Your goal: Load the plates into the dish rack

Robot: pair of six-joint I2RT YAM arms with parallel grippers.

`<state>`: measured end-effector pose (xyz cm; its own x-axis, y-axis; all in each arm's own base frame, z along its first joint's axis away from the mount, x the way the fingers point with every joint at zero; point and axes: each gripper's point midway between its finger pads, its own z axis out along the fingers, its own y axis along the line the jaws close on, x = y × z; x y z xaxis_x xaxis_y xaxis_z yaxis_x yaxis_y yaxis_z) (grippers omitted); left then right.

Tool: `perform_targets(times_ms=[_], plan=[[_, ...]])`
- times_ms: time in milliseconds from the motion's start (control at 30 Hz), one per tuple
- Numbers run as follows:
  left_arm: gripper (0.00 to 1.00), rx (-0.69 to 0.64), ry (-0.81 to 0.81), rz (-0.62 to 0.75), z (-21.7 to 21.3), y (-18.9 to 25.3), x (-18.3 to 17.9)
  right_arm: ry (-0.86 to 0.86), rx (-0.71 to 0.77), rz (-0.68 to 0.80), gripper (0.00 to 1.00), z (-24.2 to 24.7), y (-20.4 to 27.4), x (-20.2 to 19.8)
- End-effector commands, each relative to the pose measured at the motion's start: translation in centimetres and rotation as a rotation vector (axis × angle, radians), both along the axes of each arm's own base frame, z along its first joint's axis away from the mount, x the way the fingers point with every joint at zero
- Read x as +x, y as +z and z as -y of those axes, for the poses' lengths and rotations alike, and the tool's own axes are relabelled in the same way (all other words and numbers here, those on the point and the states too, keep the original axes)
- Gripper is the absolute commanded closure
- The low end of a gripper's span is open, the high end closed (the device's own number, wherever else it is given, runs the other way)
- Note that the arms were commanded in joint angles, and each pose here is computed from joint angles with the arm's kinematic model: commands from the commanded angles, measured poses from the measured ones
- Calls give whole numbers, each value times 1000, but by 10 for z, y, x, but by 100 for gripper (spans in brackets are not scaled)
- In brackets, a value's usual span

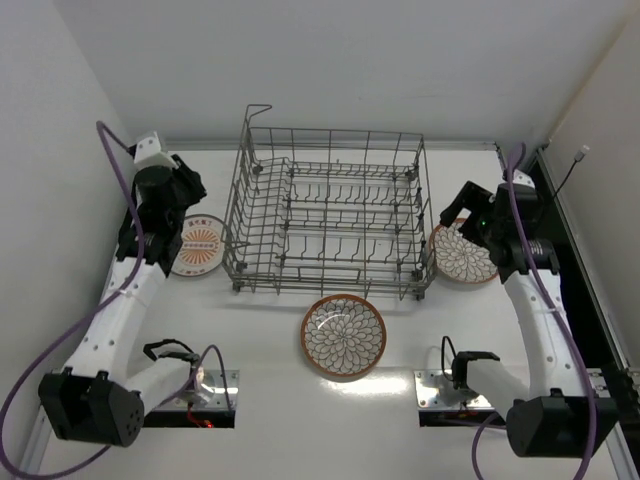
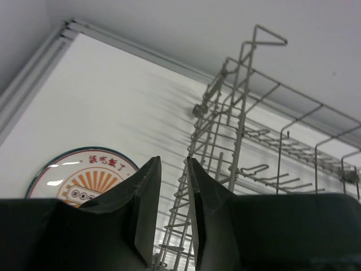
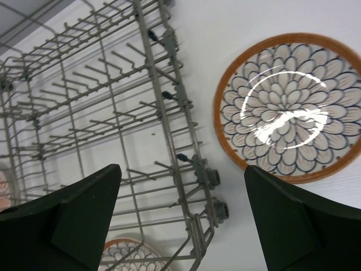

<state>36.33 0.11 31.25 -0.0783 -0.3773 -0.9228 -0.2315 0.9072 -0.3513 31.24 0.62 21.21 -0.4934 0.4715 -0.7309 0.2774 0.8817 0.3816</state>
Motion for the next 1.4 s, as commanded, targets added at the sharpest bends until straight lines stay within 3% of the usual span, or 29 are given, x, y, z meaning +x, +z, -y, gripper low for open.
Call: perform_targets(times_ms=[0, 67, 200, 233, 300, 367, 633, 867, 1033, 1200, 1367], plan=[[77, 21, -144, 103, 30, 45, 24, -142, -67, 25, 6, 27, 20, -7], [77, 18, -183, 48, 38, 34, 38, -218, -85, -17, 0, 38, 13, -18], [77, -8, -224, 38, 52, 36, 38, -275, -82, -52, 0, 48, 5, -28], [60, 24, -253, -1, 61, 18, 36, -292, -71, -60, 0, 50, 2, -29], [51, 117, -327, 28, 89, 9, 19, -352, -57, -55, 0, 61, 3, -31], [0, 118, -354, 93, 91, 22, 9, -372, -51, -93, 0, 68, -4, -31], [0, 147, -338, 120, 87, 31, -6, -505, 175, -285, 0, 107, -77, -29], [0, 152, -341, 81, 88, 23, -1, -509, 440, -332, 0, 110, -151, -42], [0, 153, -342, 72, 89, 20, 1, -529, 450, -281, 0, 123, -151, -44], [0, 155, -353, 45, 91, 11, 4, -551, 465, -333, 0, 132, -161, -45], [0, 164, -343, 67, 88, 21, -1, -586, 577, -405, 10, 127, -192, -50]])
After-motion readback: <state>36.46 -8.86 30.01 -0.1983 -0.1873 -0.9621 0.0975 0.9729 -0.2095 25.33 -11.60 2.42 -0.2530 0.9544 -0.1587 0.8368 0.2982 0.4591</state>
